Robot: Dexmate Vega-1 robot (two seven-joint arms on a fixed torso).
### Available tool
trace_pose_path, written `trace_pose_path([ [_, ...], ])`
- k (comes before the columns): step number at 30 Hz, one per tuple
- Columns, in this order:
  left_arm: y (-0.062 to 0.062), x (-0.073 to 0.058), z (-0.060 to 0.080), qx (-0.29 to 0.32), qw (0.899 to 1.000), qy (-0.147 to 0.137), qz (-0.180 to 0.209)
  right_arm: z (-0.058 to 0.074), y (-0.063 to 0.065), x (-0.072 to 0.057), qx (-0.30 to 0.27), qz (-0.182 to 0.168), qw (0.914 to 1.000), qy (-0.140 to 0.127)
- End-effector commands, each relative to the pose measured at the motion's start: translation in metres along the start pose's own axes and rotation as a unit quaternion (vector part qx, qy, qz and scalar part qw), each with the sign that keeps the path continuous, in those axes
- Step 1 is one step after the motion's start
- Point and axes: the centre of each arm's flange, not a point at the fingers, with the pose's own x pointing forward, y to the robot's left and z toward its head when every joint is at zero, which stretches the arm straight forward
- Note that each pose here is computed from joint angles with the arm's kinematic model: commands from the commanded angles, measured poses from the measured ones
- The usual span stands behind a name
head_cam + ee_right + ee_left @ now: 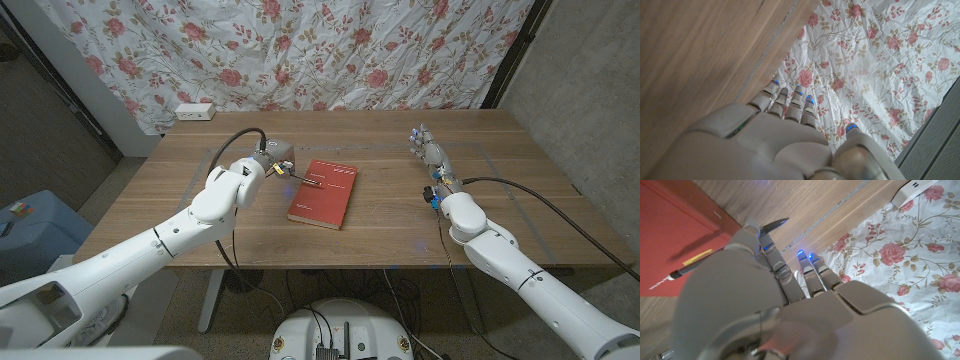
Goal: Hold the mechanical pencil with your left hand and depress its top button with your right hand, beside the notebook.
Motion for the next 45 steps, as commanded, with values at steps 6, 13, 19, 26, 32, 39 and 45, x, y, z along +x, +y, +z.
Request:
trace_pose_path([
  [6,-0.005,0.01,0.013,0.003,1.0,-0.003,-0.007,-0.004,0.003,0.005,0.007,-0.004,1.0,-0.002],
  [13,-0.006,0.008,0.016,0.009,1.0,-0.002,-0.011,-0.005,0.004,0.004,0.008,-0.007,0.9999,-0.002],
  [19,-0.007,0.006,0.016,0.012,1.0,0.002,-0.015,-0.006,0.004,0.003,0.01,-0.009,0.9999,-0.001],
  [26,-0.007,0.003,0.016,0.017,1.0,0.006,-0.019,-0.006,0.005,0.001,0.011,-0.011,0.9999,-0.001],
  [32,-0.006,0.001,0.014,0.02,1.0,0.011,-0.017,-0.008,0.004,0.002,0.012,-0.012,0.9999,-0.002],
  [39,-0.004,0.001,0.012,0.023,0.999,0.014,-0.017,-0.009,0.004,0.001,0.013,-0.015,0.9998,-0.002],
  [45,-0.003,0.001,0.011,0.027,0.999,0.014,-0.019,-0.009,0.005,0.0,0.014,-0.016,0.9998,-0.001],
])
